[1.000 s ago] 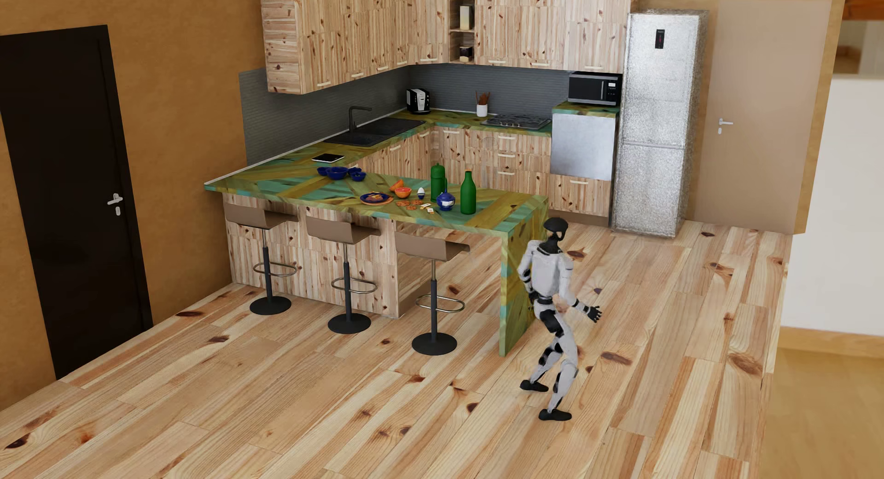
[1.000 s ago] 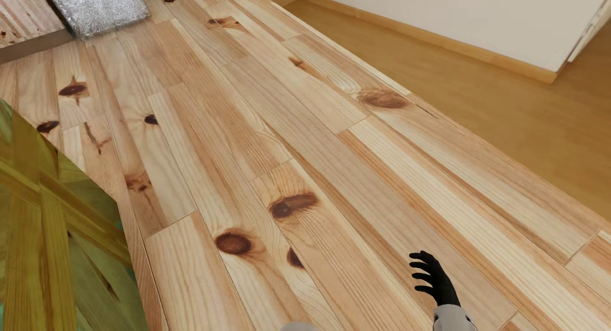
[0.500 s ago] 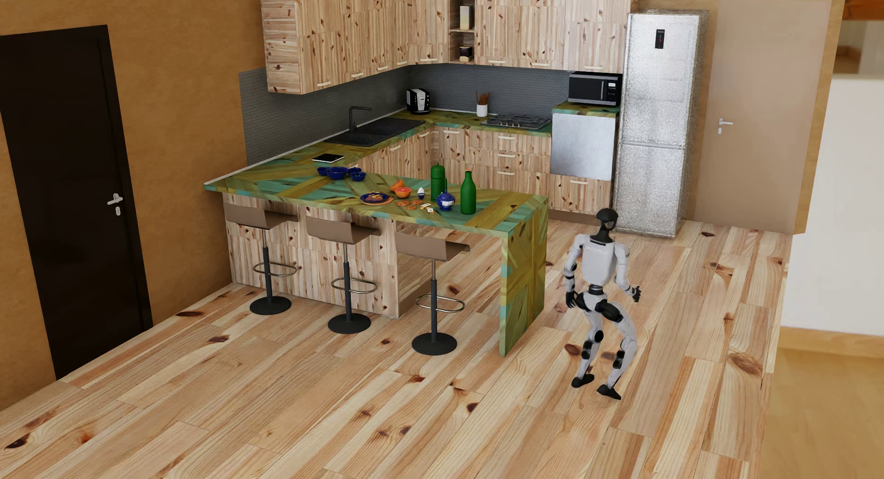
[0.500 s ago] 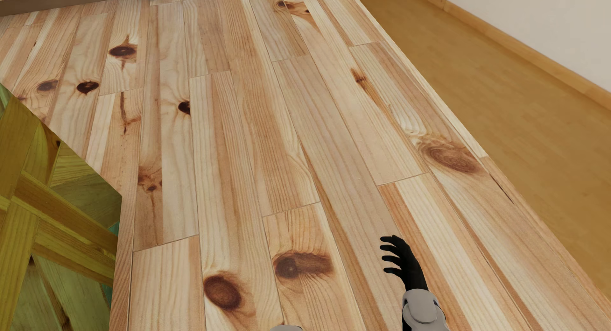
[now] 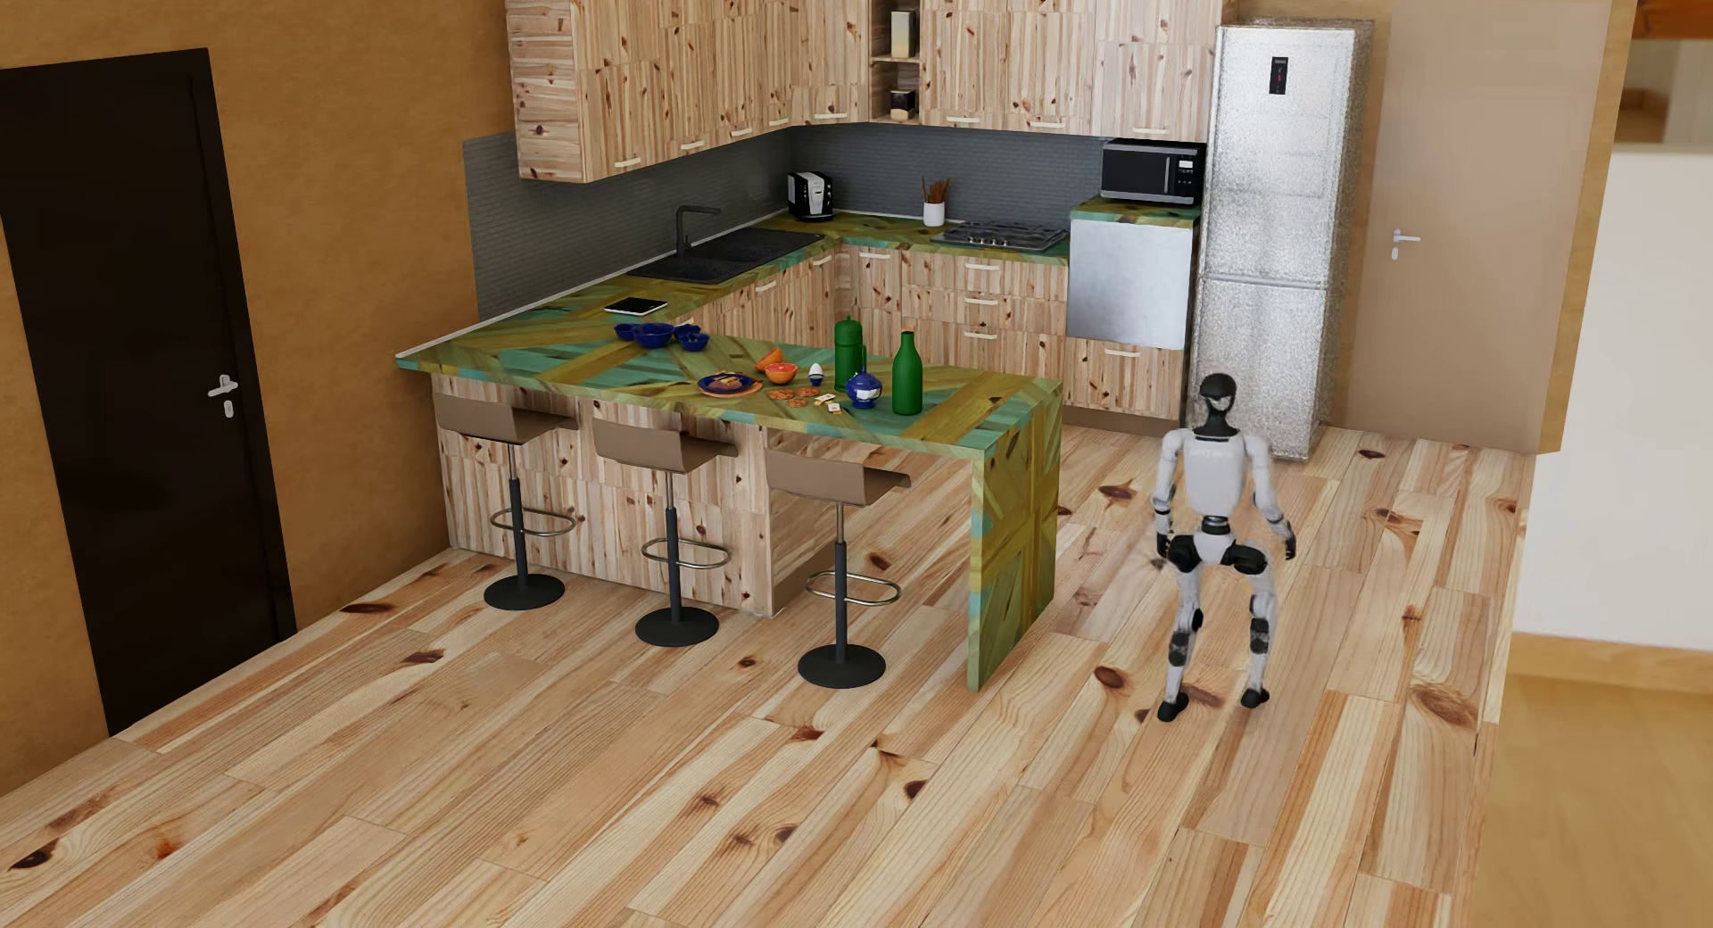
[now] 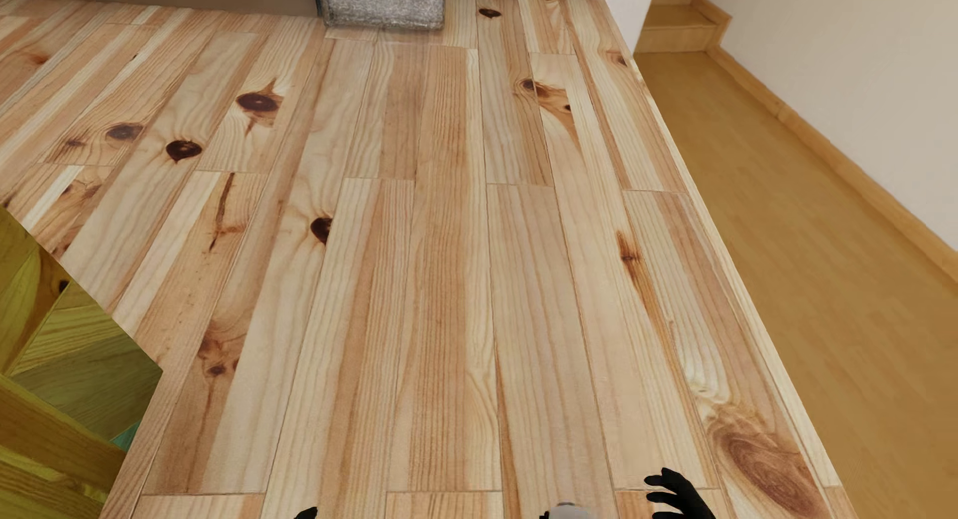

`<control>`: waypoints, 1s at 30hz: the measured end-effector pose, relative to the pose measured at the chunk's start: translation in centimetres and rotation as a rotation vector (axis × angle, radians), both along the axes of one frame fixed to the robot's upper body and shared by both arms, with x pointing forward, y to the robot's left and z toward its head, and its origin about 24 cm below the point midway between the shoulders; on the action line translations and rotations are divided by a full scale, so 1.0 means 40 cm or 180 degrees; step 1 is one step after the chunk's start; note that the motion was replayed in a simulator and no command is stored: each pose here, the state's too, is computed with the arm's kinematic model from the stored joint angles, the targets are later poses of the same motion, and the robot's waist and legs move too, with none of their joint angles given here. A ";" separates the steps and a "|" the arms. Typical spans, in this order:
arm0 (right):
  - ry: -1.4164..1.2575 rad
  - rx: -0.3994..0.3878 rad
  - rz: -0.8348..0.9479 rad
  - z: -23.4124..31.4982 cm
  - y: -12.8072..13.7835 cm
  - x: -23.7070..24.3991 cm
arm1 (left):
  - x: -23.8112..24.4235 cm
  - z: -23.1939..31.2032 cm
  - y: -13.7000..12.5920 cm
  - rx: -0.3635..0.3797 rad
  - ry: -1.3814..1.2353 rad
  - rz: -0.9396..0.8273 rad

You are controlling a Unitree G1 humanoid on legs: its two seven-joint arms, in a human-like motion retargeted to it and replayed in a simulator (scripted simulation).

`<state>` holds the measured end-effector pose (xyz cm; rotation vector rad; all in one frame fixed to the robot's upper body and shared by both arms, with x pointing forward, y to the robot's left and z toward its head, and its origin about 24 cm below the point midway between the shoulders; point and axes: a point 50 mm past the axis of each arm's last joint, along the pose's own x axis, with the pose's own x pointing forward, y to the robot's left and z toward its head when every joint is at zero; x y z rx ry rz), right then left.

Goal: Circle the corner

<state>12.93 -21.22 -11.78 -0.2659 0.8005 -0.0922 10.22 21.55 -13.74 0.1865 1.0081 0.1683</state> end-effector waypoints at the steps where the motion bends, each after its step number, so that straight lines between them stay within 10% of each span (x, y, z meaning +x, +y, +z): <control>1: 0.0231 -0.0098 -0.0059 -0.008 -0.032 -0.045 | 0.063 0.021 -0.041 -0.0068 -0.0284 -0.0113; 5: -0.0120 -0.0301 -0.0241 0.026 -0.103 0.011 | 0.112 0.046 -0.054 -0.0270 -0.0514 -0.0463; 10: -0.0955 0.0256 0.0344 0.100 0.135 0.217 | -0.135 -0.034 -0.005 -0.0127 0.0660 -0.0198; 15: 0.0033 -0.0310 0.0135 0.007 -0.074 -0.019 | 0.050 0.011 -0.090 -0.0524 -0.0223 0.0069; 20: -0.0914 0.0355 0.0009 0.103 0.126 0.228 | -0.117 -0.026 -0.003 -0.0405 0.0418 -0.0263; 26: 0.0072 -0.0119 0.0156 -0.005 -0.060 -0.041 | 0.112 0.041 -0.034 0.0012 -0.0232 -0.0062; 30: -0.0969 -0.0133 -0.0128 0.127 -0.015 0.206 | -0.049 0.004 0.012 -0.0279 0.0216 -0.0125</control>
